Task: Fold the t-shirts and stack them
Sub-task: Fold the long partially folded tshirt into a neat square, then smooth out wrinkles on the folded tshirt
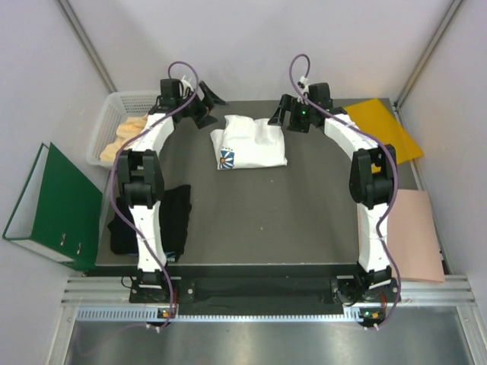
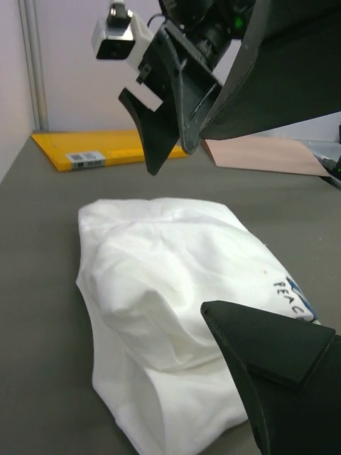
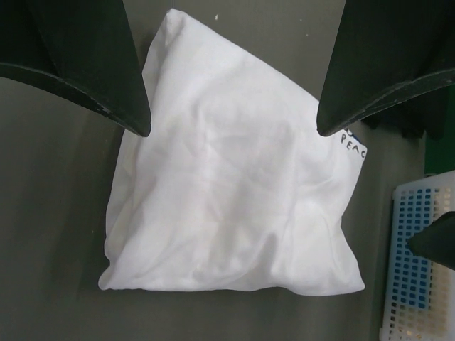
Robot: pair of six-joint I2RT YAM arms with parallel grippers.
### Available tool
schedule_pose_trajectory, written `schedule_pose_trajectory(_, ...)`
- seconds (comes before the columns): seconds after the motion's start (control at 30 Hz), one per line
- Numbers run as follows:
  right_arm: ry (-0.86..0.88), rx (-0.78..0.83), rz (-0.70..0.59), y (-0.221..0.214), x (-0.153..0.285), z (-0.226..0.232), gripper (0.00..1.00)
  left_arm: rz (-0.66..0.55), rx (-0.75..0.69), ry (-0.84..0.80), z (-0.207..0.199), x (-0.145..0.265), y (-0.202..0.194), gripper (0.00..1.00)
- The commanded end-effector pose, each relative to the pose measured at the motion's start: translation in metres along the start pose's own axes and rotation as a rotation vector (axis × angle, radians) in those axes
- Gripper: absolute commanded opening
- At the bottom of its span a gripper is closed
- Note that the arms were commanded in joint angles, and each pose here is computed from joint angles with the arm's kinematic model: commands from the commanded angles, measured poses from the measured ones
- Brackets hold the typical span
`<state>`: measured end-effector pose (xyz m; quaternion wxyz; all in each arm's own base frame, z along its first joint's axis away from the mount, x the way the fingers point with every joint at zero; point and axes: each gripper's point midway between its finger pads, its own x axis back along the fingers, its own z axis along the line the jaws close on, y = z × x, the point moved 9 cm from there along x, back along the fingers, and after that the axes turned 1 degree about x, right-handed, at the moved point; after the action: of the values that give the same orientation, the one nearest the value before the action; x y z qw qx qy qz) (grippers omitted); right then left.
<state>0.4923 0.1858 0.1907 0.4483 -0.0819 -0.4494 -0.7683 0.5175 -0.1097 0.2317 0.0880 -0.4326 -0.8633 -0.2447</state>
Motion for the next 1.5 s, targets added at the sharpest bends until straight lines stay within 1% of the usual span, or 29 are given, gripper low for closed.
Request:
schedule_pose_trajectory(0.0, -0.006, 0.039, -0.063, 0.014, 0.026, 0.01, 1.0, 0.054, -0.024, 0.12, 0.038, -0.017, -0.015, 0.99)
schedule_pose_trajectory(0.03, -0.009, 0.036, -0.064, 0.014, 0.026, 0.01, 1.0, 0.057, -0.03, 0.128, 0.039, -0.021, -0.016, 0.99)
schedule_pose_trajectory(0.07, -0.01, 0.033, -0.066, 0.014, 0.027, 0.01, 1.0, 0.077, -0.014, 0.144, 0.051, -0.028, -0.019, 0.99)
schedule_pose_trajectory(0.13, -0.014, 0.03, -0.066, 0.013, 0.029, 0.01, 1.0, 0.079, -0.027, 0.138, 0.051, -0.037, -0.017, 0.99)
schedule_pose_trajectory(0.17, -0.015, 0.03, -0.069, 0.013, 0.03, 0.011, 1.0, 0.092, -0.018, 0.144, 0.06, -0.044, -0.019, 0.99)
schedule_pose_trajectory(0.2, -0.019, 0.027, -0.067, 0.012, 0.031, 0.01, 1.0, 0.089, -0.029, 0.136, 0.057, -0.047, -0.016, 0.99)
schedule_pose_trajectory(0.27, -0.028, 0.022, -0.06, 0.009, 0.032, 0.008, 1.0, 0.112, -0.029, 0.135, 0.061, -0.057, -0.022, 0.98)
schedule_pose_trajectory(0.37, -0.036, 0.013, -0.056, 0.008, 0.034, 0.004, 1.0, 0.118, -0.03, 0.118, 0.063, -0.066, -0.024, 0.88)
schedule_pose_trajectory(0.43, -0.041, 0.01, -0.051, 0.007, 0.036, 0.003, 1.0, 0.121, -0.023, 0.111, 0.064, -0.069, -0.026, 0.7)
schedule_pose_trajectory(0.47, -0.044, 0.006, -0.046, 0.005, 0.035, 0.0, 1.0, 0.119, -0.023, 0.107, 0.063, -0.069, -0.025, 0.59)
schedule_pose_trajectory(0.5, -0.046, 0.002, -0.041, 0.005, 0.035, -0.001, 1.0, 0.117, -0.022, 0.107, 0.062, -0.068, -0.024, 0.16)
schedule_pose_trajectory(0.53, -0.046, 0.002, -0.038, 0.004, 0.035, -0.001, 1.0, 0.113, -0.02, 0.118, 0.059, -0.065, -0.023, 0.0)
schedule_pose_trajectory(0.6, -0.046, 0.0, -0.029, 0.002, 0.034, -0.003, 1.0, 0.103, -0.029, 0.135, 0.056, -0.06, -0.023, 0.0)
schedule_pose_trajectory(0.63, -0.046, -0.001, -0.027, 0.002, 0.034, -0.002, 1.0, 0.088, -0.044, 0.127, 0.045, -0.053, -0.02, 0.0)
schedule_pose_trajectory(0.7, -0.044, -0.005, -0.017, 0.0, 0.032, -0.004, 1.0, 0.081, -0.044, 0.132, 0.042, -0.046, -0.02, 0.0)
schedule_pose_trajectory(0.73, -0.045, -0.009, -0.013, -0.001, 0.031, -0.005, 1.0, 0.063, -0.06, 0.121, 0.03, -0.038, -0.017, 0.0)
schedule_pose_trajectory(0.8, -0.043, -0.012, -0.004, -0.003, 0.029, -0.006, 1.0, 0.049, -0.057, 0.146, 0.029, -0.03, -0.019, 0.0)
schedule_pose_trajectory(0.83, -0.038, -0.015, 0.0, -0.004, 0.027, -0.006, 1.0, 0.021, -0.075, 0.142, 0.017, -0.019, -0.015, 0.0)
schedule_pose_trajectory(0.9, -0.039, -0.018, 0.003, -0.005, 0.027, -0.008, 1.0, -0.006, -0.06, 0.17, 0.024, -0.012, -0.018, 0.0)
schedule_pose_trajectory(0.93, -0.039, -0.019, 0.005, -0.006, 0.026, -0.008, 1.0, -0.025, -0.073, 0.166, 0.017, -0.005, -0.018, 0.0)
schedule_pose_trajectory(1.03, -0.038, -0.027, 0.011, -0.008, 0.023, -0.009, 0.99, -0.018, -0.039, 0.227, 0.034, -0.001, -0.023, 0.0)
schedule_pose_trajectory(1.17, -0.038, -0.036, 0.023, -0.012, 0.021, -0.01, 1.0, 0.058, 0.025, 0.256, 0.063, -0.013, -0.033, 0.0)
schedule_pose_trajectory(1.2, -0.037, -0.035, 0.02, -0.011, 0.021, -0.009, 1.0, 0.075, 0.028, 0.252, 0.068, -0.017, -0.035, 0.11)
schedule_pose_trajectory(1.23, -0.037, -0.036, 0.024, -0.012, 0.02, -0.009, 1.0, 0.094, 0.041, 0.248, 0.077, -0.023, -0.035, 0.32)
schedule_pose_trajectory(1.27, -0.037, -0.034, 0.023, -0.012, 0.02, -0.009, 1.0, 0.117, 0.041, 0.223, 0.079, -0.026, -0.037, 0.56)
schedule_pose_trajectory(1.3, -0.038, -0.035, 0.024, -0.012, 0.02, -0.008, 1.0, 0.133, 0.043, 0.215, 0.086, -0.031, -0.038, 0.97)
schedule_pose_trajectory(1.33, -0.037, -0.03, 0.024, -0.012, 0.019, -0.007, 0.99, 0.133, 0.036, 0.217, 0.083, -0.031, -0.035, 0.99)
schedule_pose_trajectory(1.47, -0.029, -0.007, 0.03, -0.013, 0.017, 0.001, 1.0, 0.095, -0.008, 0.214, 0.071, -0.018, -0.024, 0.99)
